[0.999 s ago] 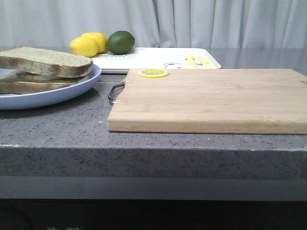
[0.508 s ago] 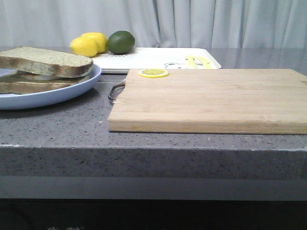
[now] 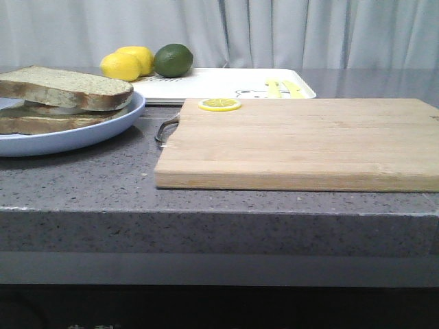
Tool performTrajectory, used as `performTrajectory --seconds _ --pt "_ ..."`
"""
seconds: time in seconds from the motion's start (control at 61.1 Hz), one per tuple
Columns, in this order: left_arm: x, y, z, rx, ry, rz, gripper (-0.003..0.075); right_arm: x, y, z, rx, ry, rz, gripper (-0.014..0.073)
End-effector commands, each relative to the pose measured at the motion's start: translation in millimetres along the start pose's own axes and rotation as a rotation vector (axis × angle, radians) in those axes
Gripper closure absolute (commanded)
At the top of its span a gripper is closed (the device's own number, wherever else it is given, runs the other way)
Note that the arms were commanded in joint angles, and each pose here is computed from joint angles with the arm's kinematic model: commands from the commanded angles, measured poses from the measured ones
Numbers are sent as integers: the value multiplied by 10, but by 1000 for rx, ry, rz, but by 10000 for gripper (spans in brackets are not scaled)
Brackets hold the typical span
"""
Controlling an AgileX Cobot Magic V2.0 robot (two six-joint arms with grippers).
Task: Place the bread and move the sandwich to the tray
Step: 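Grasp the blue plate rim with the left gripper, then lift the plate and carry it onto the white tray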
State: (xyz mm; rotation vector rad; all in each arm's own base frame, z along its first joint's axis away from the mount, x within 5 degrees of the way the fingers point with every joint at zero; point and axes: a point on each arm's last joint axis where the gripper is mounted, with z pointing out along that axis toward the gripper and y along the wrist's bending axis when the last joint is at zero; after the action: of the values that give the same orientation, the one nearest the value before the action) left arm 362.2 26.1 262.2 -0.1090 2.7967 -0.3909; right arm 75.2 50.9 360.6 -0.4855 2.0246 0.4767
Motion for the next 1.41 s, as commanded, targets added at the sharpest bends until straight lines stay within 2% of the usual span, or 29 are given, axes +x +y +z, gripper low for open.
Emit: performTrajectory --seconds 0.0,0.164,0.327,0.508,0.884,1.031,1.228,1.392 --pt "-73 -83 -223 24 -99 4 491 -118 10 -49 1 -85 4 193" --pt "-74 -85 -223 26 -99 3 643 -118 10 -49 1 -85 4 193" --pt "-71 -90 -242 26 -104 4 741 -118 10 -49 1 -85 4 193" --pt "-45 -140 -395 26 -140 19 741 -118 10 -49 1 -85 4 193" --pt "43 -331 -884 69 -302 40 741 -118 10 -49 1 -85 4 193" --pt "9 -410 -917 159 -348 7 741 -118 10 -49 1 -85 4 193" --pt "-108 -491 -982 265 -482 -82 741 -118 10 -49 1 -85 4 193" --pt "-190 -674 -980 296 -521 -51 741 -118 10 -49 1 -85 4 193"
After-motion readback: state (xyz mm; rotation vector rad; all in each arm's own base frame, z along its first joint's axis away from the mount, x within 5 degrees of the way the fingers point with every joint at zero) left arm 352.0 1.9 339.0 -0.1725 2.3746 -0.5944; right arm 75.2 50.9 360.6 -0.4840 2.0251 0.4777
